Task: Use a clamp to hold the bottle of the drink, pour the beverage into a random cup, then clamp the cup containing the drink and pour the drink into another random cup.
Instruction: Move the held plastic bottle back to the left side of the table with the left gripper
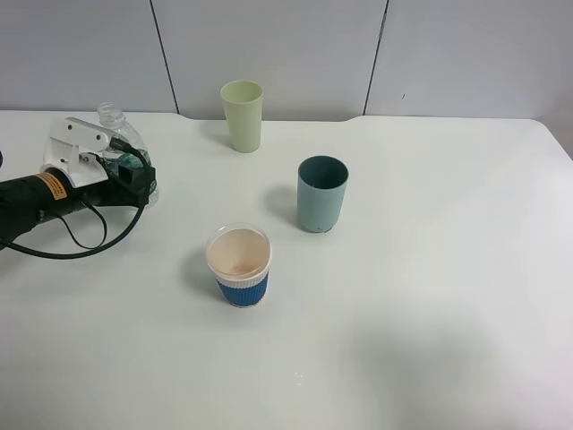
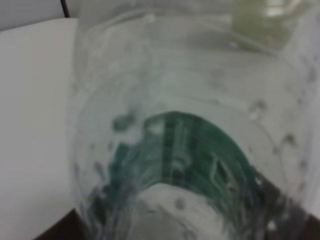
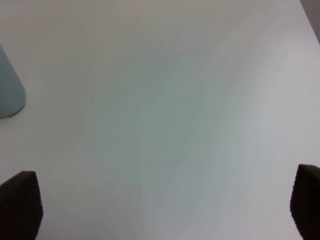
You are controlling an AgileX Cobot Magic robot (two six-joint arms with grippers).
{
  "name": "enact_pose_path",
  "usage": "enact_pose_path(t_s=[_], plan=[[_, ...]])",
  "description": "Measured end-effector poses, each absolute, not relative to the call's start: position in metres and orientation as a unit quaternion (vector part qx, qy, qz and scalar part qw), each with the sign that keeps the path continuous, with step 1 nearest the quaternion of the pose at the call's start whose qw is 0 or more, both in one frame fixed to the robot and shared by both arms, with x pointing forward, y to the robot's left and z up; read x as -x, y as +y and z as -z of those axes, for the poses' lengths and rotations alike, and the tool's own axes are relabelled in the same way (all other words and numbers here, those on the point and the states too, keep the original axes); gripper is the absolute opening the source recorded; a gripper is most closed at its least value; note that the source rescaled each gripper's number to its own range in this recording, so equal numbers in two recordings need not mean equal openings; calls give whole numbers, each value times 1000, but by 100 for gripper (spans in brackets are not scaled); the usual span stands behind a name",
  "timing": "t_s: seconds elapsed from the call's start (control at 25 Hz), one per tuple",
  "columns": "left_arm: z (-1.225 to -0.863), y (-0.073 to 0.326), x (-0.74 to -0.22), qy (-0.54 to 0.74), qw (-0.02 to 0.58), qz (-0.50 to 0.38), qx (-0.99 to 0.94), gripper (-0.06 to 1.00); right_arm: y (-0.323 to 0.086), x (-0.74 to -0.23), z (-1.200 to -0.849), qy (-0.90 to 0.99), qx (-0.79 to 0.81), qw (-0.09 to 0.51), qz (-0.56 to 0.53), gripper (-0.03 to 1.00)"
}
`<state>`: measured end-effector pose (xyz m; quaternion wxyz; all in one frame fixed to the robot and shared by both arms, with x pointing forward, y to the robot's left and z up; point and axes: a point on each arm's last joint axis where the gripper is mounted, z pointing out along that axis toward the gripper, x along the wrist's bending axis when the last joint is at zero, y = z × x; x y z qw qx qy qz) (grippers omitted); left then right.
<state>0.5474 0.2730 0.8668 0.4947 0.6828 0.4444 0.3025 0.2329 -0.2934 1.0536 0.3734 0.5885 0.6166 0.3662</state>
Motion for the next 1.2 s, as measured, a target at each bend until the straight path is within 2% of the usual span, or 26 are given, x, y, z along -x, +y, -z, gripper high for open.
enact_pose_path(t_s=[1.12,1.2], plan=[[-866,276,-549,452,488,-318,-675,3,-293,-233,-1054,617,-589,373,-366,100],[-866,276,-549,452,488,-318,-675,10,-293,-233,-1054,617,-589,373,-366,100]])
